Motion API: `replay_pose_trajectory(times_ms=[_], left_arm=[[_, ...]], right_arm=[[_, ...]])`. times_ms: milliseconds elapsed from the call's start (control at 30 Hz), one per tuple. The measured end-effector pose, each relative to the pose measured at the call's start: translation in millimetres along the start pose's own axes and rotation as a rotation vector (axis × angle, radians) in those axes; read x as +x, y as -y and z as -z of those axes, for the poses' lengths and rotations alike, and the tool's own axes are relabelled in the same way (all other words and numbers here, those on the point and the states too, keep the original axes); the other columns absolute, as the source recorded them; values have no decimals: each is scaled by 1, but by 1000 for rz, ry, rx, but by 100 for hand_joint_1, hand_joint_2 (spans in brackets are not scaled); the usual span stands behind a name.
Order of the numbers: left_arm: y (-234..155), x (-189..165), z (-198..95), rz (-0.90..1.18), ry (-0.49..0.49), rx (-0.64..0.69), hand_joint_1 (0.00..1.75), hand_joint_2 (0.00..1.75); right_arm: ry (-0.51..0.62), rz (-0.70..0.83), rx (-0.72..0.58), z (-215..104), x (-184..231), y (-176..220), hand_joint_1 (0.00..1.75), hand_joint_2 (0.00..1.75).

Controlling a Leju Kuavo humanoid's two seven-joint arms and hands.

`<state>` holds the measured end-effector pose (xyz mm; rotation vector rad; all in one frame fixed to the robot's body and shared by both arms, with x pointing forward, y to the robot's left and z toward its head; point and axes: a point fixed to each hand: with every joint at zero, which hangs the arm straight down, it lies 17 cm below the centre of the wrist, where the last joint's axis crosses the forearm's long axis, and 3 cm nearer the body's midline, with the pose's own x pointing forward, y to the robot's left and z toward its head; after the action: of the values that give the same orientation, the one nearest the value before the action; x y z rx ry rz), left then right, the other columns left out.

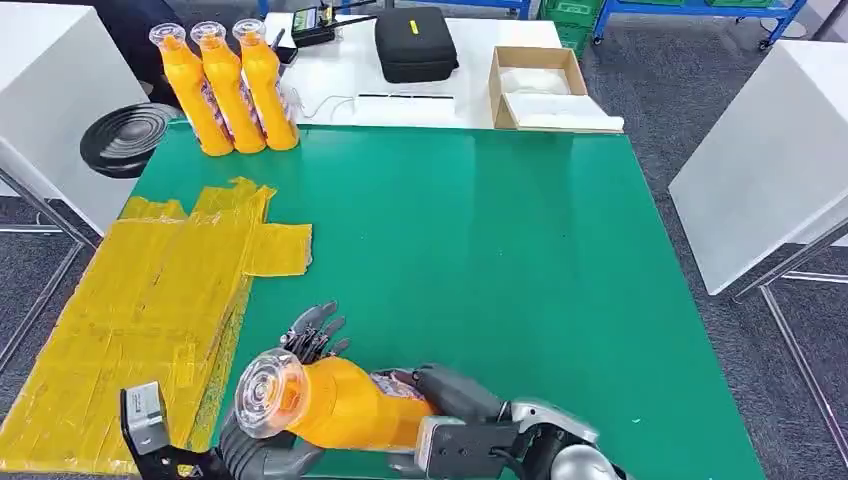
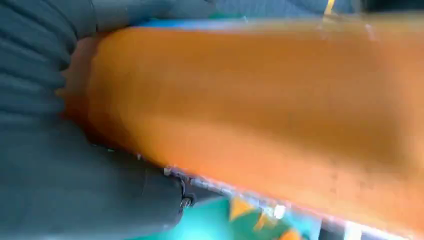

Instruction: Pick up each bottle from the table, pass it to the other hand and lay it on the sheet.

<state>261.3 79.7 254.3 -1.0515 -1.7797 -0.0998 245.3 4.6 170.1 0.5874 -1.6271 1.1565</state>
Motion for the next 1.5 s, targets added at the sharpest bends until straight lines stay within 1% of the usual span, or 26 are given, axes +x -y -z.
replay_pose_trajectory(times_ms=[133,233,367,633,733,967,1233,1467,1500], left_arm=[[5,-1,0,-34,-8,-20,0,175],[12,0,4,-68,-10,-47,0,175],[15,1,7,-62,-11,-62,0,175],[15,0,8,-56,-19,-66,0,175],[16,-2,8,-21,-28,-77,0,175],[36,-9,10,148,-26,-197,0,175],[41,-9,11,183,-23,-236,0,175],[49,-8,10,235,-5,-301,0,175],[51,-7,10,234,1,-308,14,175]], right_arm=[[33,0,70,0,8,-15,175,175],[83,18,121,6,16,-27,175,175],[98,18,146,14,17,-31,175,175],[97,20,164,20,15,-36,175,175],[99,15,172,21,15,-36,175,175],[110,21,212,22,20,-45,175,175],[112,20,219,22,21,-46,175,175],[118,19,235,22,23,-48,175,175],[121,19,236,22,24,-48,175,175]])
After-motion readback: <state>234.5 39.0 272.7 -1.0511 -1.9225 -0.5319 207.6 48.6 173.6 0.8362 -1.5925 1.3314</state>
